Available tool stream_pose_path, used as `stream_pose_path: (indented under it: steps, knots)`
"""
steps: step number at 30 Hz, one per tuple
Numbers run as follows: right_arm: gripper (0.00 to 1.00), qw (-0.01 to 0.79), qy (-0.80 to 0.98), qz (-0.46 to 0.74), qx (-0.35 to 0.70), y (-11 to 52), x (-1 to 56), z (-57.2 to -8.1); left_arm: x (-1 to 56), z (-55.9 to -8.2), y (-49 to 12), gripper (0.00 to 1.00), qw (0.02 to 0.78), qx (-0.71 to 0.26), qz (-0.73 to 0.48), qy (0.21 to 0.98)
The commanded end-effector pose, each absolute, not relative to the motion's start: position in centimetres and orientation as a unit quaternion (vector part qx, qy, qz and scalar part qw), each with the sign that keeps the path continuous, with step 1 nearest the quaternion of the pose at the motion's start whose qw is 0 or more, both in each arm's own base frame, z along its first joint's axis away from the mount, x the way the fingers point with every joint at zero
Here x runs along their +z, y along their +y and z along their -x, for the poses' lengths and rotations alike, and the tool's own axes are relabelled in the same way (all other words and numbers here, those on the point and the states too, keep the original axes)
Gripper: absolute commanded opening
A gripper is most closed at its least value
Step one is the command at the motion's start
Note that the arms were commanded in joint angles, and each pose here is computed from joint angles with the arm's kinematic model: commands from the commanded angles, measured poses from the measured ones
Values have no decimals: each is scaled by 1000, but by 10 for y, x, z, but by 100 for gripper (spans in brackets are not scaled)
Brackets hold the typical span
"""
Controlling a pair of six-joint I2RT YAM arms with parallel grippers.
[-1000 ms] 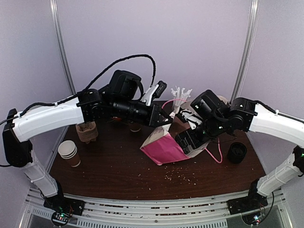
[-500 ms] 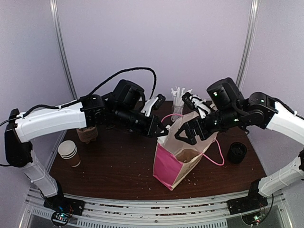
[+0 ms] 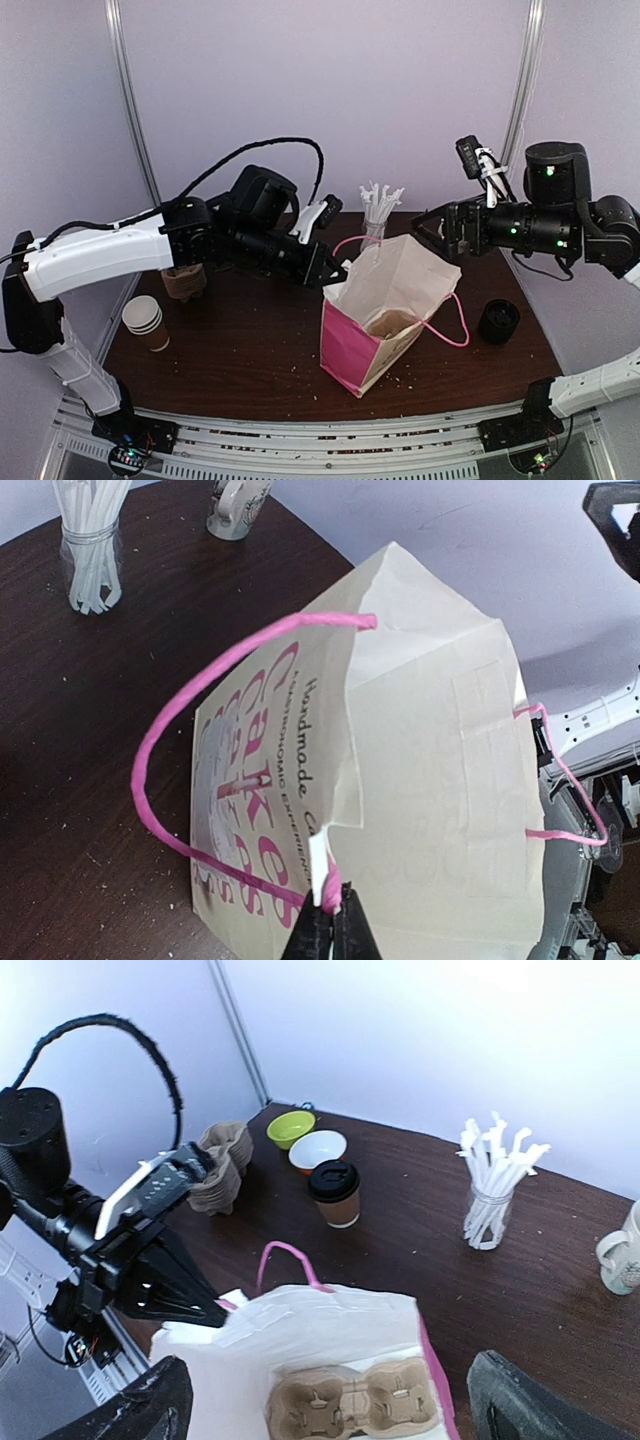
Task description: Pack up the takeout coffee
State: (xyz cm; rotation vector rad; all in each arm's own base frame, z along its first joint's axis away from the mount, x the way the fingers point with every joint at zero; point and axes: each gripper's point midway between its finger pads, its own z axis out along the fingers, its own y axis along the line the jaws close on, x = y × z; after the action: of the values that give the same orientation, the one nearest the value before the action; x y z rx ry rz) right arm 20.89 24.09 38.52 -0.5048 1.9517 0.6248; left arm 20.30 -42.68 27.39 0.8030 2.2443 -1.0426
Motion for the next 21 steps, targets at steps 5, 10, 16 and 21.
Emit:
stream_pose_path:
  steps: [5, 10, 16, 21]
  knots:
    - [98, 573, 774, 101, 249, 202, 378, -222, 322, -195, -406, 0, 355, -370, -382, 769]
    - [98, 580, 765, 87, 267, 197, 360, -219, 319, -190, -386, 0, 385, -324, -436, 746]
    - [98, 547, 791, 100, 254, 207, 315, -221, 286, -175, -383, 0, 361, -288, -487, 742]
    - [98, 541, 793, 88, 267, 205, 296, -217, 247, -154, -393, 0, 323, -270, -515, 746]
